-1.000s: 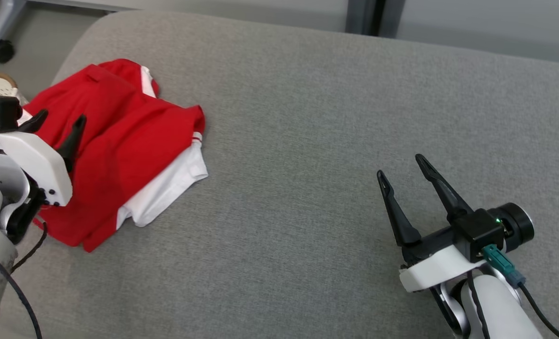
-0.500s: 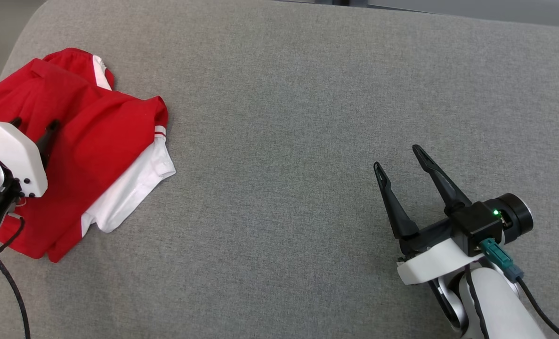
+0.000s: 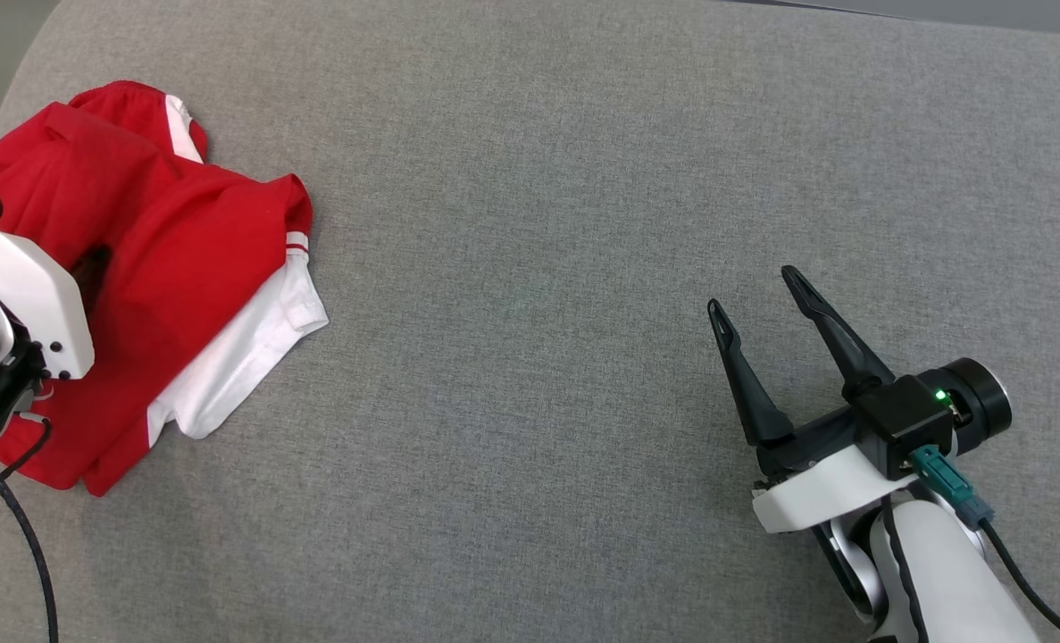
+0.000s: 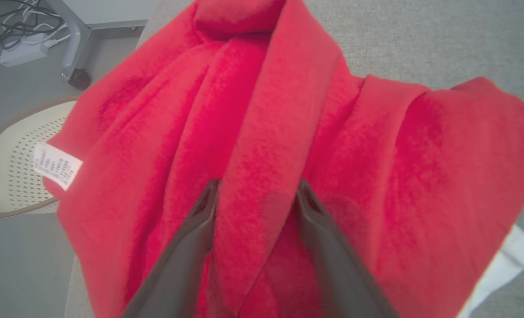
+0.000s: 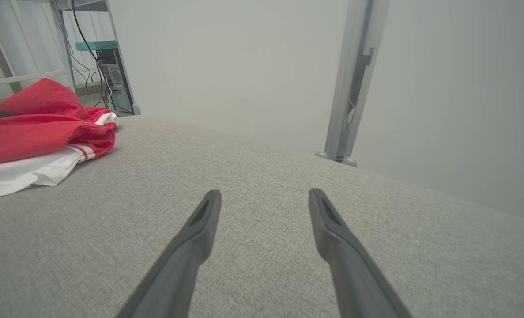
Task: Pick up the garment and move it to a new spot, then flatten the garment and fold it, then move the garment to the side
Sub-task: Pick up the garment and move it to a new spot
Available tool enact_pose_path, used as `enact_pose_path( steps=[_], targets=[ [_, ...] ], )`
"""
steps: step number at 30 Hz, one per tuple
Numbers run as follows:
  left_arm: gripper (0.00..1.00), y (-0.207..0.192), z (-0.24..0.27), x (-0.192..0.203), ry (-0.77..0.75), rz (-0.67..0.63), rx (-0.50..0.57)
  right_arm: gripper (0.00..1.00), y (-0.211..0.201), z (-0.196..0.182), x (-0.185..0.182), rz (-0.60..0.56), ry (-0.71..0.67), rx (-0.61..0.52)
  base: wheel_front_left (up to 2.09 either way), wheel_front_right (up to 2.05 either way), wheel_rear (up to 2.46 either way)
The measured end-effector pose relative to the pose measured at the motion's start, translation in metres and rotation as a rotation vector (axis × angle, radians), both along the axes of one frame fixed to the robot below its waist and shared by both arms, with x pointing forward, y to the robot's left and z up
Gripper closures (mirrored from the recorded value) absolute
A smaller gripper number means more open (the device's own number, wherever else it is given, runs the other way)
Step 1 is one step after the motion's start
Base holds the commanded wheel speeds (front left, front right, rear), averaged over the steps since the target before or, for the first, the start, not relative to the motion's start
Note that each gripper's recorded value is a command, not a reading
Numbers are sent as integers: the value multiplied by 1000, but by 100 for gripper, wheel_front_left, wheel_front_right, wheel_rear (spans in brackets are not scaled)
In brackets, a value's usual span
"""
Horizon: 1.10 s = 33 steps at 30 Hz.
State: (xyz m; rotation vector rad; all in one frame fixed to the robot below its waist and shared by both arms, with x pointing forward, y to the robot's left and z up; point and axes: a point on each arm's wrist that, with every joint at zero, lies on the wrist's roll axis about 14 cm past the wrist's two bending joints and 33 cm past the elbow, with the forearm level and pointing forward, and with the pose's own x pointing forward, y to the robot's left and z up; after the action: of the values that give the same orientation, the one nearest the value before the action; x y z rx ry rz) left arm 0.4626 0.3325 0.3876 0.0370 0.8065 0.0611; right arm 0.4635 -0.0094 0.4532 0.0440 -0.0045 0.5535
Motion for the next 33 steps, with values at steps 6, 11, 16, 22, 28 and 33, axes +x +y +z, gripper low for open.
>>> enact_pose_path(
  steps=[6, 11, 16, 22, 28, 33],
  targets=[
    [100, 1, 4, -1, -20, 15, -15, 0, 1, 3, -1, 2, -6, -1, 0, 0, 0],
    [100, 4, 23, 0, -115, 44, -24, 0, 3, 13, -6, 7, -20, 5, 0, 0, 0],
    [100, 1, 51, 6, -253, 65, -53, 0, 4, 25, -13, 10, -39, 14, 0, 0, 0],
    [100, -4, 97, 8, -455, 97, -123, 0, 2, 38, -27, 7, -47, 32, 0, 0, 0],
    [100, -14, 148, 1, -668, 101, -201, 0, 2, 56, -42, 6, -81, 44, 0, 0, 0],
    [100, -27, 194, -5, -822, 55, -241, 0, -2, 72, -51, -4, -115, 52, 0, 0, 0]
  ],
)
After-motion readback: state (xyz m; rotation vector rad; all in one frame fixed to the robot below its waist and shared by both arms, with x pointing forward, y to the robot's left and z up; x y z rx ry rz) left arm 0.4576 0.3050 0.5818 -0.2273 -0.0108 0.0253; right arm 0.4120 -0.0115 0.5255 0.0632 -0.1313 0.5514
